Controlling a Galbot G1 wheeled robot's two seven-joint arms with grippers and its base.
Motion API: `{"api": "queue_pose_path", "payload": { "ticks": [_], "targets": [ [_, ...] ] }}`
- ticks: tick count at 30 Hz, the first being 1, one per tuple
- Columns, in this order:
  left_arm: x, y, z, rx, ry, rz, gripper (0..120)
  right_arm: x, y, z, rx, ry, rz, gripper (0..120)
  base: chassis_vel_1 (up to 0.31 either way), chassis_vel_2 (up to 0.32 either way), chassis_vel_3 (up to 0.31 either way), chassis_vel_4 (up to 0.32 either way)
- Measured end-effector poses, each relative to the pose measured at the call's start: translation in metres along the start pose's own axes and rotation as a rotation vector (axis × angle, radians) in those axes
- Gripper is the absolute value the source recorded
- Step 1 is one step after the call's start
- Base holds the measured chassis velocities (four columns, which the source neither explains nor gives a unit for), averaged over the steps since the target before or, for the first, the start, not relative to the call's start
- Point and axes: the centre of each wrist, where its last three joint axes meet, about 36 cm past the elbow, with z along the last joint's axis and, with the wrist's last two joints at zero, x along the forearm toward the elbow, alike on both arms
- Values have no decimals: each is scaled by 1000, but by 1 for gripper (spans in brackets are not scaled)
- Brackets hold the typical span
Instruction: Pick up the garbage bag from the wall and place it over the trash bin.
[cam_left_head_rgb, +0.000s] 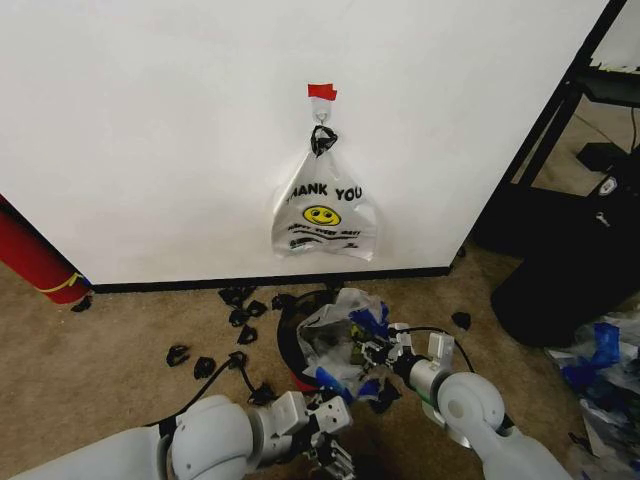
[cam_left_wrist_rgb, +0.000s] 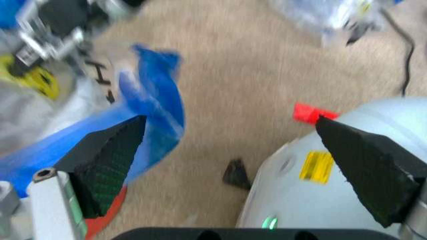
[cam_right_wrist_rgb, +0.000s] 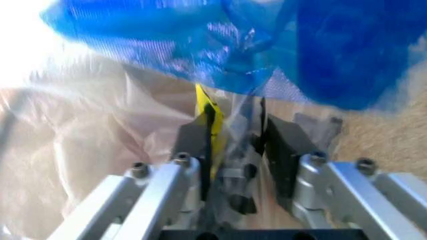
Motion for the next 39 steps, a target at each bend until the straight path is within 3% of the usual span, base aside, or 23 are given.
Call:
{"api": "queue_pose_path", "payload": {
  "ticks": [5,16,21,22,25,30,34,39],
  "targets": [
    [18,-5,-9,-22,-74,-32,100,1,-1,10,-1,-43,49,3,0,0,0,0],
    [46,1,-27,-50,-161,-130,100,3,-5,27,-3,-50,33,0,0,0,0,0],
    [58,4,-38,-75,-248,-185,100,8,-2,34,-16,-147,-16,0,0,0,0,0],
    [61,6,-41,-103,-313,-225,100,13,-1,30,-1,-240,-40,0,0,0,0,0],
    [59,16,-44,-166,-436,-309,100,20,-5,30,103,-434,-52,0,0,0,0,0],
    [49,30,-40,-219,-507,-397,100,25,-5,30,198,-587,-36,0,0,0,0,0],
    [31,42,-31,-293,-558,-459,100,29,-2,32,280,-643,-25,0,0,0,0,0],
    [13,49,-24,-364,-628,-462,96,29,5,38,339,-655,-11,0,0,0,0,0]
  ]
}}
